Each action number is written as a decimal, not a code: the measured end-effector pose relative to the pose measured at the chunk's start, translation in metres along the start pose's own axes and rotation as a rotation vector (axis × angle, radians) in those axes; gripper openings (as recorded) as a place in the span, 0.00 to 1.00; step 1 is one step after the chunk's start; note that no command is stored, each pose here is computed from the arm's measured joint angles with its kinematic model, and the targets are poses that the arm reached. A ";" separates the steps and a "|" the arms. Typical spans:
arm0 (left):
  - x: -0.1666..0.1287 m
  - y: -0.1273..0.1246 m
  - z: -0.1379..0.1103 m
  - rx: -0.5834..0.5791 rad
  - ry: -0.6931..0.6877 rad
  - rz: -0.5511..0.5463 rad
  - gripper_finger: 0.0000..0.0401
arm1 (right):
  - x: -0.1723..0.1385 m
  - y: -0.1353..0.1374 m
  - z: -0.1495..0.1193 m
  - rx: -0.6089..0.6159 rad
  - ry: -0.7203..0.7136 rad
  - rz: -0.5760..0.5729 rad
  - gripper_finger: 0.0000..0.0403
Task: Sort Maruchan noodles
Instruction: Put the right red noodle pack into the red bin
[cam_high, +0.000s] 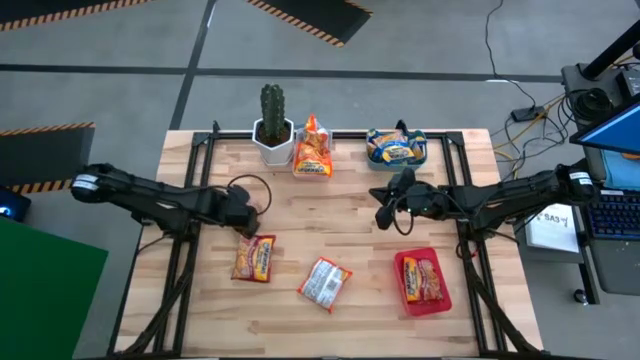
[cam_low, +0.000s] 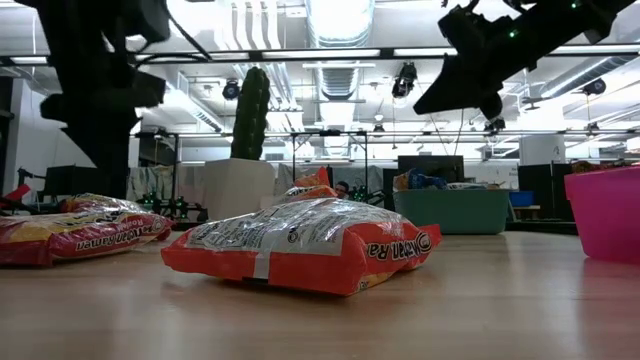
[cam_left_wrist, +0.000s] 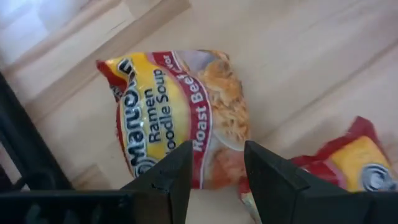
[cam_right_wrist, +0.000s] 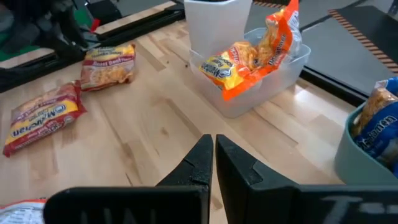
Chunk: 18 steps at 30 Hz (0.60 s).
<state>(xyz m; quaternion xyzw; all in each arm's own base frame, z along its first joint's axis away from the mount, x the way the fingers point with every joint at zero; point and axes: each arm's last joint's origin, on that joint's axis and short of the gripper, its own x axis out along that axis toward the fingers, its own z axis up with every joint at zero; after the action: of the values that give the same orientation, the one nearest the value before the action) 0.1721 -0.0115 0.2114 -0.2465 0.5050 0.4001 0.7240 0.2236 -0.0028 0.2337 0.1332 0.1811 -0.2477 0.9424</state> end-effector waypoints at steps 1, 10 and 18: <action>0.003 -0.001 0.001 0.013 0.001 0.012 0.32 | 0.000 0.000 0.000 0.001 -0.004 0.003 0.03; 0.042 -0.005 0.014 0.055 0.078 0.226 0.32 | 0.000 0.001 0.002 0.009 -0.020 0.009 0.03; 0.057 -0.069 0.041 0.172 -0.104 -0.153 0.31 | 0.000 0.001 0.001 0.006 -0.019 0.009 0.03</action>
<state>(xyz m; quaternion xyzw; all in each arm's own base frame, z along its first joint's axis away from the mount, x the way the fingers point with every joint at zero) 0.2608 -0.0002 0.1701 -0.2001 0.4788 0.3111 0.7962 0.2245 -0.0025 0.2349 0.1345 0.1710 -0.2454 0.9447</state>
